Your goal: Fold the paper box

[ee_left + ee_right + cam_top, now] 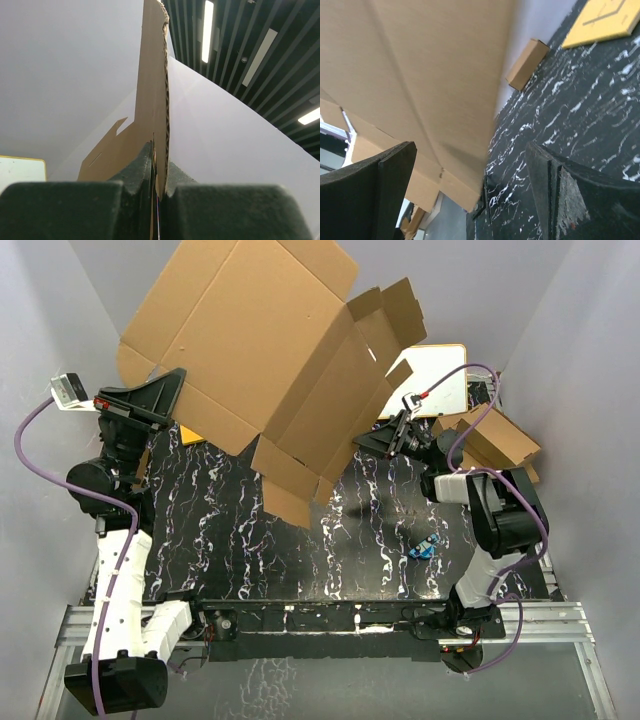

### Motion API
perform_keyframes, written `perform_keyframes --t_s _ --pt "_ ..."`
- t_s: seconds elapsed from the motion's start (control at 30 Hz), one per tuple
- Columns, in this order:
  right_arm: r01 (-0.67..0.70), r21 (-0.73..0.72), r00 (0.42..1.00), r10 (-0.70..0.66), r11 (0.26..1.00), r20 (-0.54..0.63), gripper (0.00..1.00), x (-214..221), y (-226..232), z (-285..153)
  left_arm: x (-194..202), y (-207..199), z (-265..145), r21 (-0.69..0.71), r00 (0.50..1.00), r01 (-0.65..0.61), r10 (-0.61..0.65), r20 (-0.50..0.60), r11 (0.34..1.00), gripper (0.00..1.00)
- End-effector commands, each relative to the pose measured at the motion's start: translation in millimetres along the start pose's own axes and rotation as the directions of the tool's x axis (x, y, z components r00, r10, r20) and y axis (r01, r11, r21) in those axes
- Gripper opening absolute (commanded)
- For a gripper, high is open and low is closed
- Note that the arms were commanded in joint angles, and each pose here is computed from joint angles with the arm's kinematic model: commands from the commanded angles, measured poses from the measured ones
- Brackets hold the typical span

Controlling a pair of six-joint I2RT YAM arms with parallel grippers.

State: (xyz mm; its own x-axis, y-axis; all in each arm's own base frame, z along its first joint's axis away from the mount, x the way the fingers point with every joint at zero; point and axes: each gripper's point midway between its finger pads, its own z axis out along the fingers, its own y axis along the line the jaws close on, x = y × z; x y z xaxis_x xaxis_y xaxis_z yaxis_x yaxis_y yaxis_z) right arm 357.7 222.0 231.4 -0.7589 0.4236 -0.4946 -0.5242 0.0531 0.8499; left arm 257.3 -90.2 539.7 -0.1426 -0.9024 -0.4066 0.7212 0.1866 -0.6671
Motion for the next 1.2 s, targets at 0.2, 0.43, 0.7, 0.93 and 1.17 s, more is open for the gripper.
perform_keyframes --t_s 0.2,0.43,0.7,0.93,1.17 --pt "0.477 -0.295 0.877 -0.428 0.828 0.218 0.87 -27 121 -6 -10 -46 1 0.128 0.999 -0.008 0.002 0.048 0.992 0.00" --pt "0.492 -0.279 0.868 -0.439 0.825 0.234 0.54 -27 130 -11 -7 -29 -2 0.084 0.999 -0.026 0.022 0.048 0.996 0.00" --pt "0.448 -0.083 0.890 -0.435 0.890 0.137 0.13 -19 92 -22 10 31 -13 -0.056 0.989 -0.146 0.145 -0.013 0.988 0.00" --pt "0.264 0.163 0.964 -0.264 0.951 -0.023 0.08 -8 20 -29 38 87 -34 -0.143 0.972 -0.210 0.190 -0.140 0.967 0.00" --pt "0.136 0.526 0.991 -0.110 0.840 -0.080 0.08 11 -55 -45 76 137 -69 -0.205 0.969 -0.122 0.073 -0.235 0.971 0.00"
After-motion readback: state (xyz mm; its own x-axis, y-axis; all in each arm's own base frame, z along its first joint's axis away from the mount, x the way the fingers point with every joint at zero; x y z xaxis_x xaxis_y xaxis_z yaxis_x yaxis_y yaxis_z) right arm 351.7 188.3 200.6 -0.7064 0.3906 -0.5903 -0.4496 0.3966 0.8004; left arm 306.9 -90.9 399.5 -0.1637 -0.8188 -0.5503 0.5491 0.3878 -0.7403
